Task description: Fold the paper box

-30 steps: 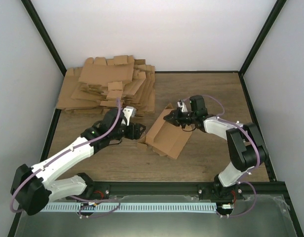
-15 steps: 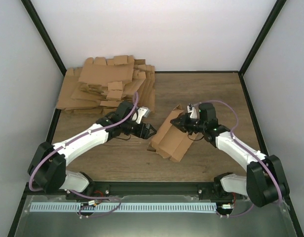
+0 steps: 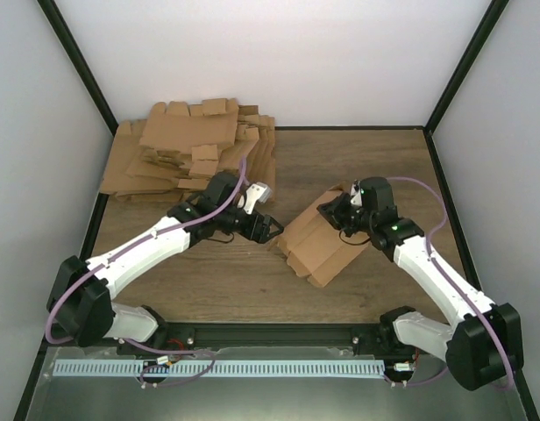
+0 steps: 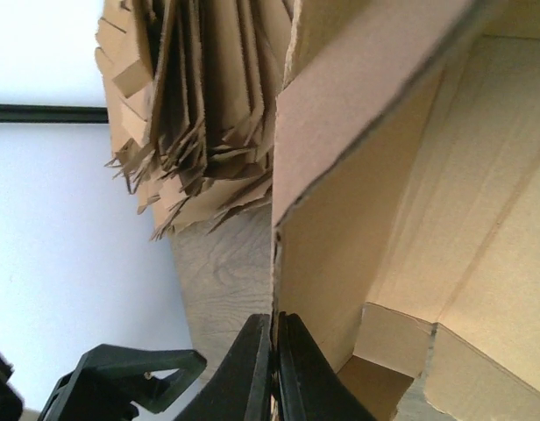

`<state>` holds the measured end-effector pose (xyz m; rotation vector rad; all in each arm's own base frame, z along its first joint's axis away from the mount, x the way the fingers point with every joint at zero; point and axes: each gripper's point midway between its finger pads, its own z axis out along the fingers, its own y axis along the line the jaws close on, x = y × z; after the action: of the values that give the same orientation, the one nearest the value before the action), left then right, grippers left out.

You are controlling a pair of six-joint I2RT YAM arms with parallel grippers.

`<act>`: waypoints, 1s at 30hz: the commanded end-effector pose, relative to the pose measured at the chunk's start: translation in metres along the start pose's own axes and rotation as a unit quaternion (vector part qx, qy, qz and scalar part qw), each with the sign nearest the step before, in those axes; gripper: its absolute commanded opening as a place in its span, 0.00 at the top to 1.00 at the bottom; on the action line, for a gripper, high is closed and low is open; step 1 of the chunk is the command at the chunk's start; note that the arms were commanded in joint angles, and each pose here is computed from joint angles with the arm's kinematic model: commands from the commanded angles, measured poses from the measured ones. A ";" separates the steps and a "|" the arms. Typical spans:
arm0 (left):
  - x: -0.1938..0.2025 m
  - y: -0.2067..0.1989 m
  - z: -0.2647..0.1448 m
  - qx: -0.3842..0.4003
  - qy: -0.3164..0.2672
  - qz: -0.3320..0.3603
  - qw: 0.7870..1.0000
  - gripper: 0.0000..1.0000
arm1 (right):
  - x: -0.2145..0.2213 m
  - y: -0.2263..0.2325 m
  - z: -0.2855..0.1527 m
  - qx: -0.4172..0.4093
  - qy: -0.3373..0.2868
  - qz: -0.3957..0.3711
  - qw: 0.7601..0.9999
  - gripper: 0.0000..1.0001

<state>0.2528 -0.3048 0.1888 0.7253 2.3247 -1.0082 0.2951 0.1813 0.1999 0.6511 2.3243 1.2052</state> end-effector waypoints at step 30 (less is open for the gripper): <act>0.010 -0.001 0.036 -0.167 0.045 0.079 0.982 0.12 | 0.022 -0.014 0.063 -0.080 0.092 -0.071 0.990 0.97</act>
<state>0.2509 -0.3185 0.1544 0.8312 2.4055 -0.5092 0.3088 0.2205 0.1490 0.4174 2.3675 1.4045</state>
